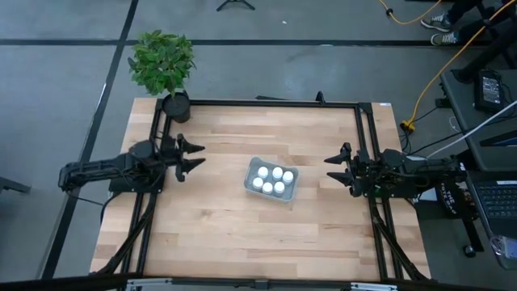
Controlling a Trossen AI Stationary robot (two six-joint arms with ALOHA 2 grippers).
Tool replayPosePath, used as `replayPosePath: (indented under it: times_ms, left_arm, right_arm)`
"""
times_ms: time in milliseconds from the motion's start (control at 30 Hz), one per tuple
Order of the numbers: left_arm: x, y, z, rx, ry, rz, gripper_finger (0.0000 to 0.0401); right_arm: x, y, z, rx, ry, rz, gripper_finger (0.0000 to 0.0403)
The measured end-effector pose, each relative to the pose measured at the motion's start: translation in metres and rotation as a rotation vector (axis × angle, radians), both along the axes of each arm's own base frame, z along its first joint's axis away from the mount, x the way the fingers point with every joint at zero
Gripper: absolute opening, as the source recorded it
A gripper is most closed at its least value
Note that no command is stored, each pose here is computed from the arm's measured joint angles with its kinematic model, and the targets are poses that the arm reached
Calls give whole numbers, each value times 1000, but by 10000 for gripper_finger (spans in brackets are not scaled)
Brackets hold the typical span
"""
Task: Pick and place pill bottles into a basket
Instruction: Return to home position
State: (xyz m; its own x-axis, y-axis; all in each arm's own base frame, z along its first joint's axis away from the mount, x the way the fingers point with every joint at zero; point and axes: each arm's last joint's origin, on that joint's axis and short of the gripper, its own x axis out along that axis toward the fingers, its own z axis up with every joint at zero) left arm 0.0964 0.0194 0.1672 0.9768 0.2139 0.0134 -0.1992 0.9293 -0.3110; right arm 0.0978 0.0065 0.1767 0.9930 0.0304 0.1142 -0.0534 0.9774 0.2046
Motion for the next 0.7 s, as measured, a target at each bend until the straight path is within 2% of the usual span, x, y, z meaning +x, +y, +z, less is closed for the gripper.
replayPosePath:
  times_ms: [167, 467, 700]
  left_arm:
    - [3, -5, -3, 100, 54, -75, 246]
    - [6, -5, -8, 73, 112, -75, 247]
    - [7, -7, -6, 84, 89, -141, 242]
  right_arm:
    - [0, 0, 0, 0, 0, 0, 245]
    - [0, 0, 0, 0, 0, 0, 245]
    - [0, 0, 0, 0, 0, 0, 245]
